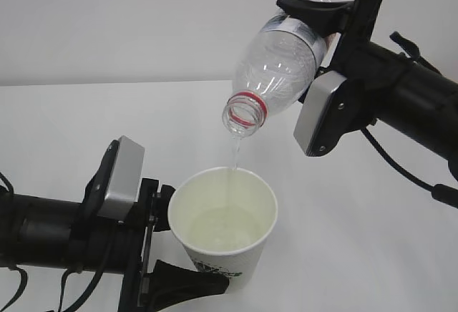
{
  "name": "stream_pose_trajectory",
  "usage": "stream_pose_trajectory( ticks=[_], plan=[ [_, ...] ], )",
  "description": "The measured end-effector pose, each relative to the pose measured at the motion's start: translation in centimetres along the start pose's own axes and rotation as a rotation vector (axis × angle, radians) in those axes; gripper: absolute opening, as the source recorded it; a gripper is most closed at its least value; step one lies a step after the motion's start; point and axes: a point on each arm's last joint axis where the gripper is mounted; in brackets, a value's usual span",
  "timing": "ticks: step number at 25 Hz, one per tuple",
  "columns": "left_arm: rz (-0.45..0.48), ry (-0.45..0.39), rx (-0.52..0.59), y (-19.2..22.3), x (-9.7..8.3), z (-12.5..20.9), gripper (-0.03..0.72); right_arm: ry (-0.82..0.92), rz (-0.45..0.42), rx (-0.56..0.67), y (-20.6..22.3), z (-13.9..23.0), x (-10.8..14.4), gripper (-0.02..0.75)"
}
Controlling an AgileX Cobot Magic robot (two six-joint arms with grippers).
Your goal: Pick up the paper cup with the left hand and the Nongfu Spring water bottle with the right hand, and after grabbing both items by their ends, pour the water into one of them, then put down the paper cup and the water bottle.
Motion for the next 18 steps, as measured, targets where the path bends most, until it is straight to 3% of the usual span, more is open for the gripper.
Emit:
stream_pose_trajectory(
  ticks=[18],
  plan=[
    [-0.007,-0.003,0.001,0.0,0.06,0.01,0.554,-0.002,0.006,-0.002,0.09,0.0,-0.14,0.492]
  ],
)
Point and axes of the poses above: a point on each arm's last joint axis where the gripper is mounted, y pointing out along that axis toward the gripper, x along the wrist's bending axis when the last joint is at zero, z = x × y, and after that the axes turned 12 degrees about y, right-handed
